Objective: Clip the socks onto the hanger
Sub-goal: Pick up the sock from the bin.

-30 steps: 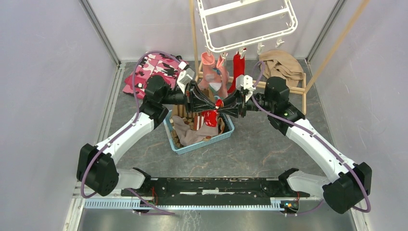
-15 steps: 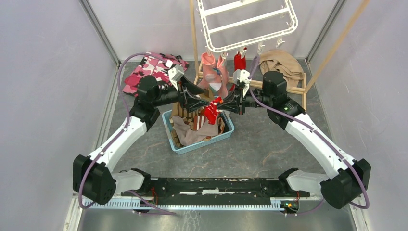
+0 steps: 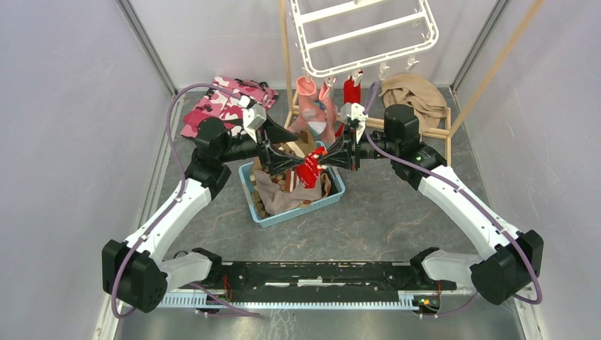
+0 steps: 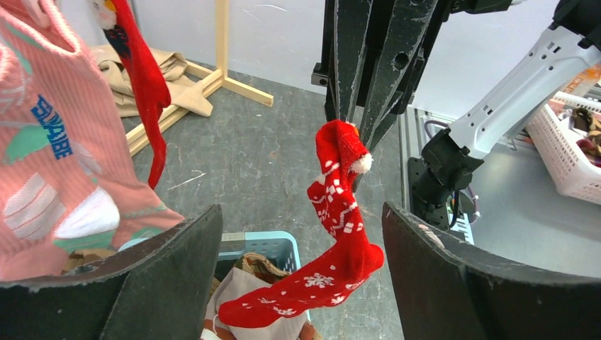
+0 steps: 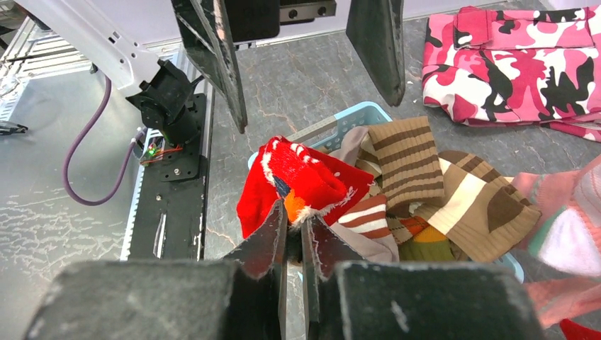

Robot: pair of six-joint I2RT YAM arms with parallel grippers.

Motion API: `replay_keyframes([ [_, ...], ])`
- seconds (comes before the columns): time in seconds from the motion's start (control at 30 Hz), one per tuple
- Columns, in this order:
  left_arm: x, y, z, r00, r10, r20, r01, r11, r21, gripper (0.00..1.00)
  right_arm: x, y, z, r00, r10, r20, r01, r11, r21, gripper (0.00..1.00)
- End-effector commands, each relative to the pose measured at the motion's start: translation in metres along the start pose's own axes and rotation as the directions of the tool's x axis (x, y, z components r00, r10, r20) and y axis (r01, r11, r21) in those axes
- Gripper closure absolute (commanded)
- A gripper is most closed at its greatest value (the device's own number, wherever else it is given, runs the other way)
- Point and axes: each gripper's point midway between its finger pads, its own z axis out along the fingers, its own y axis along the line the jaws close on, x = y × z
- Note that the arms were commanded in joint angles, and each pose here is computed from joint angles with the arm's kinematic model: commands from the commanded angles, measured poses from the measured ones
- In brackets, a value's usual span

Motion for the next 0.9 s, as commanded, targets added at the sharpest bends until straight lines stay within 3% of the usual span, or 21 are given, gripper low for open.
replay_keyframes([
  [0.0,0.000,-0.005,0.007,1.000,0.026,0.010,-0.026,0.997,0.071,0.14,-0.017,0.006,0.001,0.998,-0.047,0.042,0.049,0.998,-0.032,0.90],
  [0.13,0.004,-0.009,0.015,1.000,0.003,0.007,-0.004,0.994,0.106,0.16,-0.015,0.005,0.001,0.998,-0.041,0.037,0.042,0.999,-0.024,0.90],
  [0.3,0.013,-0.012,0.022,0.999,-0.040,-0.012,0.041,0.989,0.141,0.28,-0.016,0.005,0.000,0.998,-0.049,0.042,0.050,0.999,-0.023,0.90],
  [0.37,0.017,-0.011,0.022,0.999,-0.047,-0.021,0.049,0.989,0.143,0.42,-0.018,0.007,0.000,0.997,-0.055,0.047,0.057,0.998,-0.033,0.90],
  [0.43,0.022,-0.009,0.023,0.998,-0.052,-0.036,0.057,0.988,0.142,0.66,-0.019,0.009,0.000,0.997,-0.060,0.051,0.062,0.997,-0.041,0.89],
  [0.53,0.028,-0.010,0.023,0.996,-0.060,-0.061,0.069,0.985,0.158,0.87,-0.019,0.008,0.000,0.997,-0.064,0.051,0.065,0.997,-0.038,0.87],
  [0.63,0.027,-0.015,0.022,0.994,-0.081,-0.071,0.093,0.978,0.185,0.98,-0.017,-0.003,-0.001,0.998,-0.054,0.030,0.053,0.998,0.028,0.76],
  [0.7,0.022,-0.018,0.023,0.992,-0.109,-0.070,0.121,0.974,0.194,0.98,-0.011,-0.032,-0.008,1.000,-0.022,-0.020,0.025,0.979,0.200,0.62],
  [0.8,0.017,-0.021,0.022,0.983,-0.172,-0.066,0.182,0.965,0.187,0.98,-0.005,-0.078,-0.040,0.999,0.040,-0.037,-0.017,0.876,0.482,0.45],
  [0.87,0.017,-0.022,0.022,0.974,-0.217,-0.065,0.225,0.959,0.173,0.98,-0.008,-0.093,-0.062,0.999,0.042,-0.006,-0.031,0.805,0.592,0.36],
])
